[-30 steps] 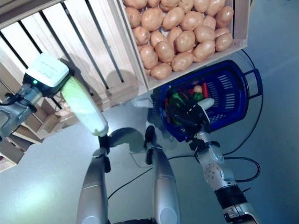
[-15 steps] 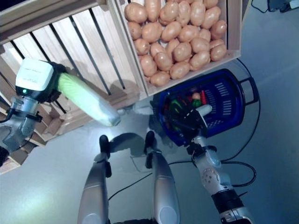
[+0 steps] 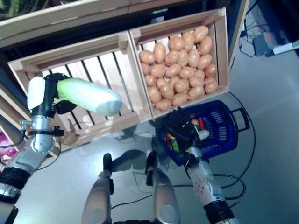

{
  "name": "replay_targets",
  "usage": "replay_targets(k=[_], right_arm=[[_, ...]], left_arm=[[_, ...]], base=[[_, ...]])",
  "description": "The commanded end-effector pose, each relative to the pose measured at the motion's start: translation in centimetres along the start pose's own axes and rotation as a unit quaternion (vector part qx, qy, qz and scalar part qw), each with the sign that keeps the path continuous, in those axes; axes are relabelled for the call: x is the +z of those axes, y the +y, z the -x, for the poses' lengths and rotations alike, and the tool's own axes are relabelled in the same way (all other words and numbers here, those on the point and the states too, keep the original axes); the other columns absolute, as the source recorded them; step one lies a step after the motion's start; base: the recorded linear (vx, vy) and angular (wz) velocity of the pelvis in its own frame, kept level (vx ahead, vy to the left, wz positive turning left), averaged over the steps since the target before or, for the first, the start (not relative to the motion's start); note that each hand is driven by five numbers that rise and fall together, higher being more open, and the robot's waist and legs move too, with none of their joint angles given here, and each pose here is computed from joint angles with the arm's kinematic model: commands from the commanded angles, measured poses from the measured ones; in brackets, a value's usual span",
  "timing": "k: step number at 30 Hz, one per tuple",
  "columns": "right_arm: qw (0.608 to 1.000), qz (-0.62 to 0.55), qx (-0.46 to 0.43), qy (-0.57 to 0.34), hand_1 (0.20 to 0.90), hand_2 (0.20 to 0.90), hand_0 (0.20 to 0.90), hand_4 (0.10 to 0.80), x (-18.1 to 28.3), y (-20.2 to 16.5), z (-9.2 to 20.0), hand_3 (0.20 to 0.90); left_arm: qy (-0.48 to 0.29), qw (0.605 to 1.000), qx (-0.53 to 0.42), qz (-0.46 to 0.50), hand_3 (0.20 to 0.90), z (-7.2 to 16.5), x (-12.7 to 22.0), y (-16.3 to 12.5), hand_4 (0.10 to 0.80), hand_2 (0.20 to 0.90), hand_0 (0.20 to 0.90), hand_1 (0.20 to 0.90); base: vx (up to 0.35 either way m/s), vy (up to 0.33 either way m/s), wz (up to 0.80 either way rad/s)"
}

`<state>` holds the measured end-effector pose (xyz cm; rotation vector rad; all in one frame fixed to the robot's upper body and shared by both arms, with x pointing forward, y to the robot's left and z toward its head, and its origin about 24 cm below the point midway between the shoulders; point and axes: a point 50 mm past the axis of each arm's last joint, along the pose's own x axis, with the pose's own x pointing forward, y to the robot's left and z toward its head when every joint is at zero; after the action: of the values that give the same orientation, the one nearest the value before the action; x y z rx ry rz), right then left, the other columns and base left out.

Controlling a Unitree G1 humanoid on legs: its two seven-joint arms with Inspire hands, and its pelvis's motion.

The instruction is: Put vegetables into the basket

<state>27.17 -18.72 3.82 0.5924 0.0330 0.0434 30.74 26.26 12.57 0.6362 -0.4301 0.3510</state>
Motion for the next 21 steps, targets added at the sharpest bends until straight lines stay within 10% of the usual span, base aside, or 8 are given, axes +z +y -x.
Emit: replay_targets(k=[1, 9, 21], right_arm=[[0.991, 0.034, 0.032, -0.126, 0.9, 0.9, 0.9, 0.8, 4.1, 1.6, 0.7, 0.9], [0.985, 0.048, 0.082, -0.141, 0.9, 0.9, 0.9, 0.8, 4.7, 2.7, 0.7, 0.9], [0.972, 0.064, 0.167, -0.153, 0.9, 0.9, 0.9, 0.8, 6.4, 5.6, 0.5, 0.9]], left_arm=[[-0.056, 0.989, 0.008, 0.136, 0.3, 0.0, 3.3, -0.6, 0.4, 0.3, 0.3, 0.3], [0.076, 0.95, -0.088, 0.291, 0.3, 3.5, 1.9, -5.1, 0.4, 0.3, 0.3, 0.3], [0.177, 0.923, -0.209, 0.27, 0.3, 6.2, 0.1, -9.4, 0.4, 0.3, 0.3, 0.3]], base=[[0.084, -0.043, 0.03], [0.066, -0.033, 0.0], [0.004, -0.029, 0.02]])
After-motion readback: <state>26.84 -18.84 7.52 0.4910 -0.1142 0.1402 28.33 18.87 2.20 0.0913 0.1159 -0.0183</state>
